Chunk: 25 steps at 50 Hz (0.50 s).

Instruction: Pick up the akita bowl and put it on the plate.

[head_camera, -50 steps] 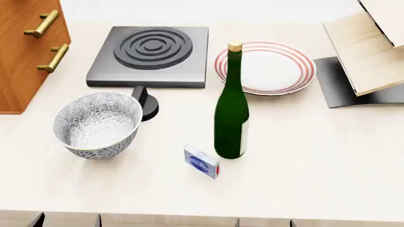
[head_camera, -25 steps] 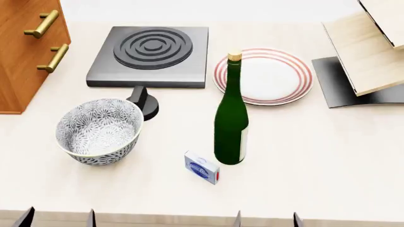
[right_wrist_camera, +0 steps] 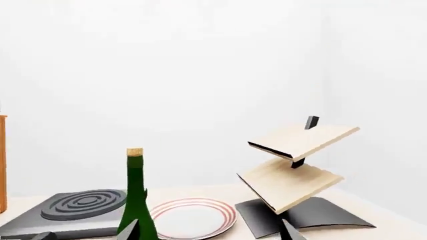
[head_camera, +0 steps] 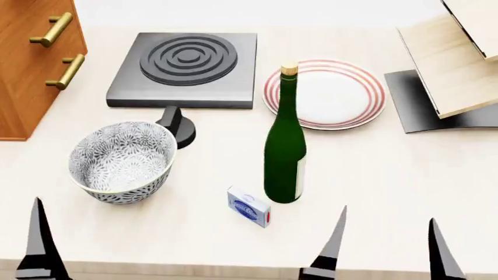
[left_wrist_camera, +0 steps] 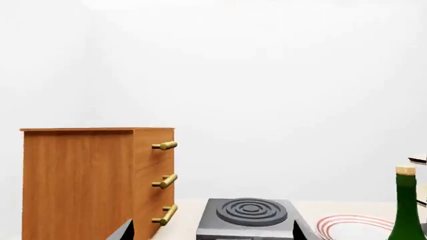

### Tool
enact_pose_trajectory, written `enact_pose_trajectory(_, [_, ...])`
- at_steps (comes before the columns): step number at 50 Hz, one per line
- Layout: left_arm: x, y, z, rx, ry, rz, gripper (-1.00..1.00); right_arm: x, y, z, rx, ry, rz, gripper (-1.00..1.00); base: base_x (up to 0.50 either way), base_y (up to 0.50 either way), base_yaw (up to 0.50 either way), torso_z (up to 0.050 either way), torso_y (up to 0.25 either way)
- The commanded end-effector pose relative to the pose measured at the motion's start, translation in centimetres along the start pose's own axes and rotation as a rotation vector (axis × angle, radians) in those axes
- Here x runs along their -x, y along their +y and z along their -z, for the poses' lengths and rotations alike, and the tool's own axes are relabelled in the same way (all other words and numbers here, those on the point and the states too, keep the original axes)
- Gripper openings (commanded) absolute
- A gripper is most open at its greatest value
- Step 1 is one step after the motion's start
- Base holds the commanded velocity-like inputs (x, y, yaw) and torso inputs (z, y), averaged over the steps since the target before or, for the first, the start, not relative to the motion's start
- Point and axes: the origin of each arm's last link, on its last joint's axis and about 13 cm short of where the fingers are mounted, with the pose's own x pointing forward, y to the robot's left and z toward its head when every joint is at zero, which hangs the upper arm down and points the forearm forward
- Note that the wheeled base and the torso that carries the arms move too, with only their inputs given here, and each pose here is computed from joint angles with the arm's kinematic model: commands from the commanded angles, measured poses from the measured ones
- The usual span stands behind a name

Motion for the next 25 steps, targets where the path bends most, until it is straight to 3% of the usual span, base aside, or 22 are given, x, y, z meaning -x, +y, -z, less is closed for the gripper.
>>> enact_pose_trajectory(1, [0.8, 0.2, -2.4, -0.016, -0.111, -0.026, 1.0, 1.7, -0.7, -2.9, -0.008, -0.137, 0.043, 1.0, 0.0, 0.0, 0.0, 0.0, 0.0])
enact_pose_trajectory(7, [1.7, 0.0, -1.6, -0.05, -0.116, -0.026, 1.0, 1.8, -0.3, -2.4, -0.003, -0.13, 0.018, 1.0, 0.0, 0.0, 0.0, 0.0, 0.0])
enact_pose_trajectory(25, [0.4, 0.4, -0.8, -0.01, -0.083, -0.047, 1.0, 1.4, -0.2, -1.3, -0.005, -0.094, -0.004, 1.0, 0.0, 0.0, 0.0, 0.0, 0.0])
